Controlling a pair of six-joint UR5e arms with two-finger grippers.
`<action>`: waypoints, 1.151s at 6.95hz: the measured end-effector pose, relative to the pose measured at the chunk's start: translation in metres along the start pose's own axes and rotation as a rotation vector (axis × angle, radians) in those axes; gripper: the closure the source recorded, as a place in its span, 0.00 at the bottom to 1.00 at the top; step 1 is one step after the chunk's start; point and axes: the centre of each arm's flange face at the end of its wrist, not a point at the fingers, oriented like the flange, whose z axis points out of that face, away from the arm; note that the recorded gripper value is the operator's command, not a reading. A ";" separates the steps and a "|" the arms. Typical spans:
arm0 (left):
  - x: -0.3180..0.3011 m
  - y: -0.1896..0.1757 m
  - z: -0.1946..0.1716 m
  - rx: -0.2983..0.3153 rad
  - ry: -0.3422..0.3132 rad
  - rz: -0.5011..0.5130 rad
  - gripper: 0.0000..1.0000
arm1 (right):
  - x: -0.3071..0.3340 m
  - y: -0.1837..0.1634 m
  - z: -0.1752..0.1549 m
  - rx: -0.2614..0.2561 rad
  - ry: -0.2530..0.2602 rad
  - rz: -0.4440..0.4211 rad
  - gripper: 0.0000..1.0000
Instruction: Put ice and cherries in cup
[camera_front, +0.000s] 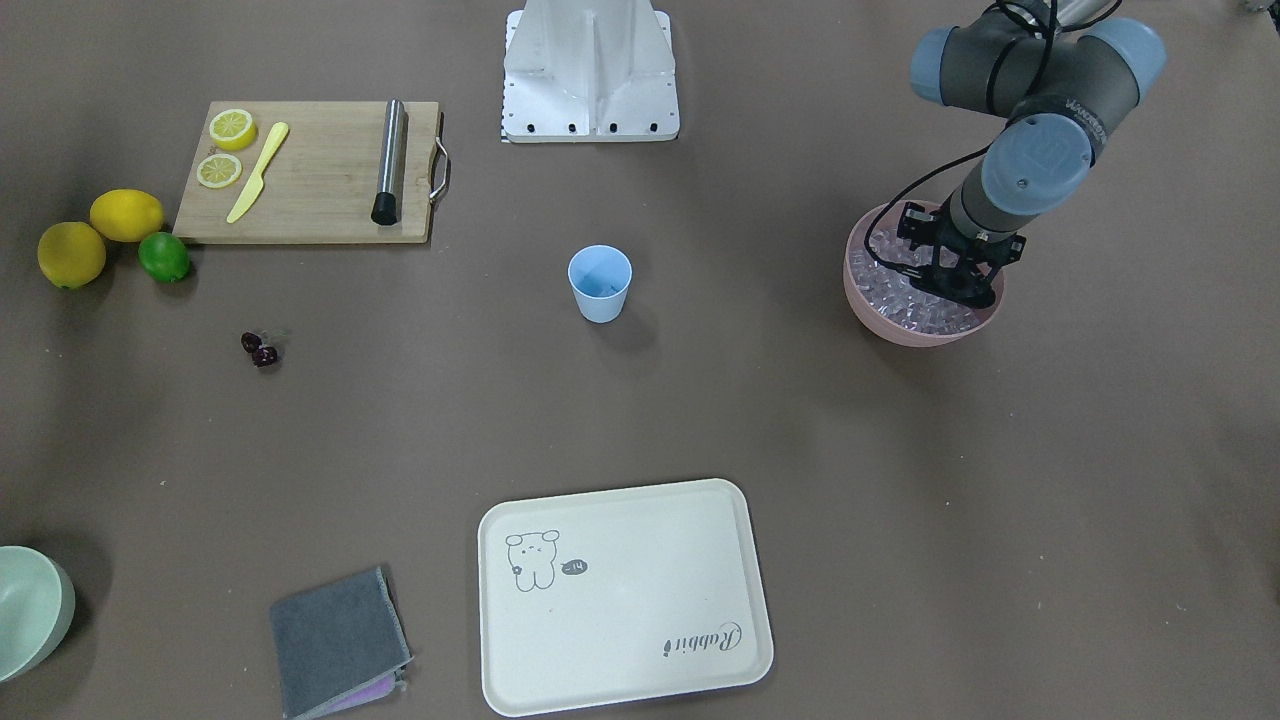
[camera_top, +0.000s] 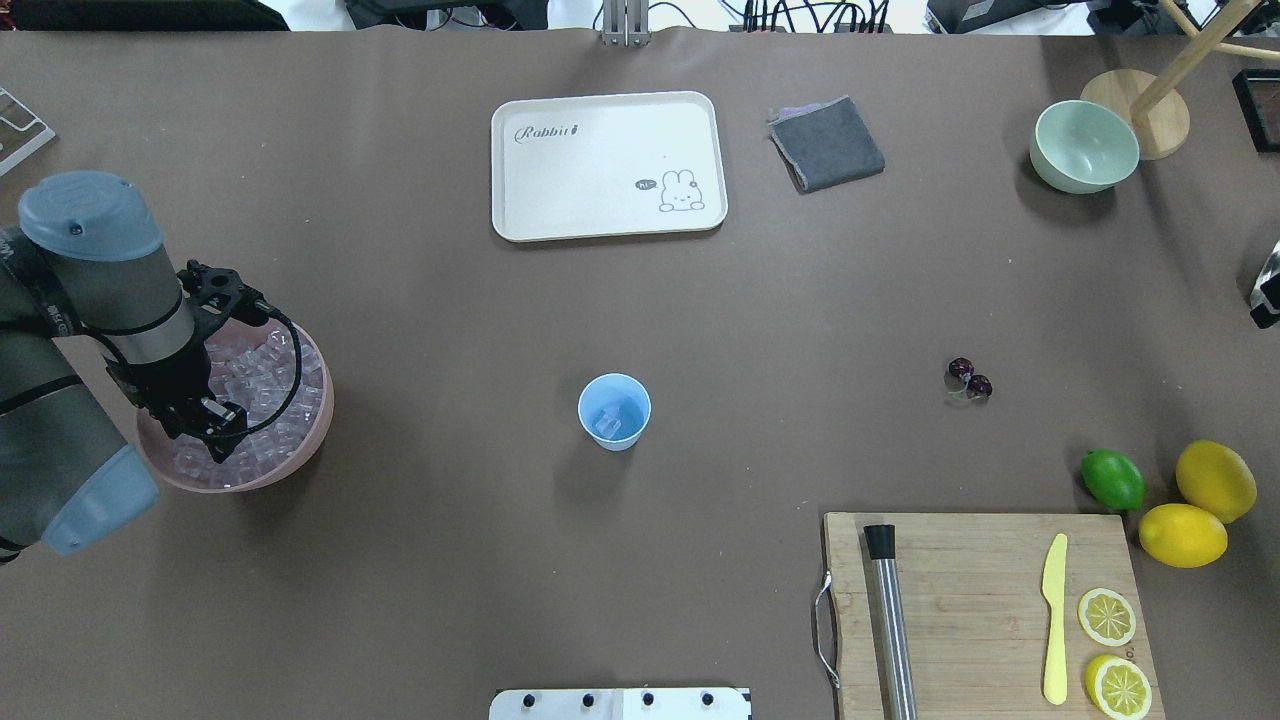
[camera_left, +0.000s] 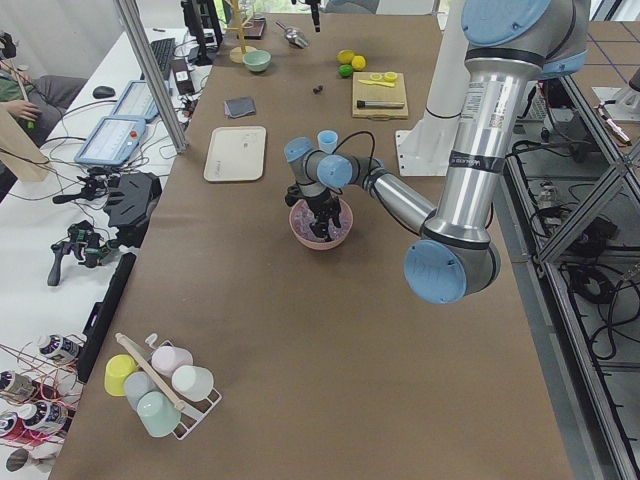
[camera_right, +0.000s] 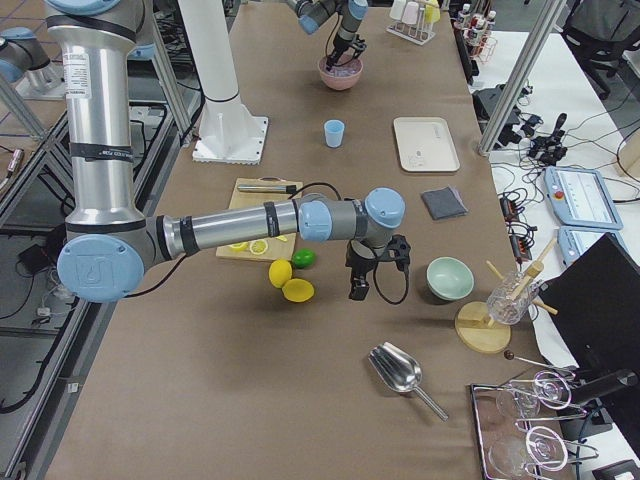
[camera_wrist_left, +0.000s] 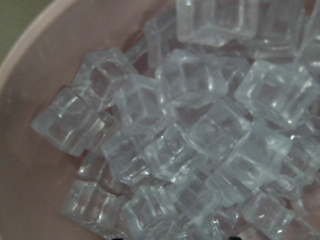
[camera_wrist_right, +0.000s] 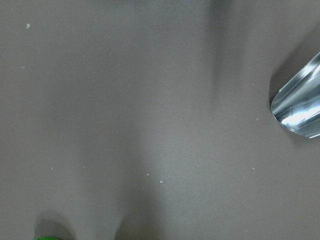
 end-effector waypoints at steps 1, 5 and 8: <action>-0.001 0.000 -0.002 0.002 0.000 0.004 0.87 | 0.000 0.000 0.000 0.000 0.000 0.000 0.00; -0.008 0.001 -0.020 0.016 0.001 0.011 0.98 | 0.000 0.000 0.000 -0.001 0.000 -0.001 0.00; -0.002 -0.005 -0.042 0.006 -0.001 -0.012 0.35 | -0.001 0.000 0.001 -0.001 0.000 -0.001 0.00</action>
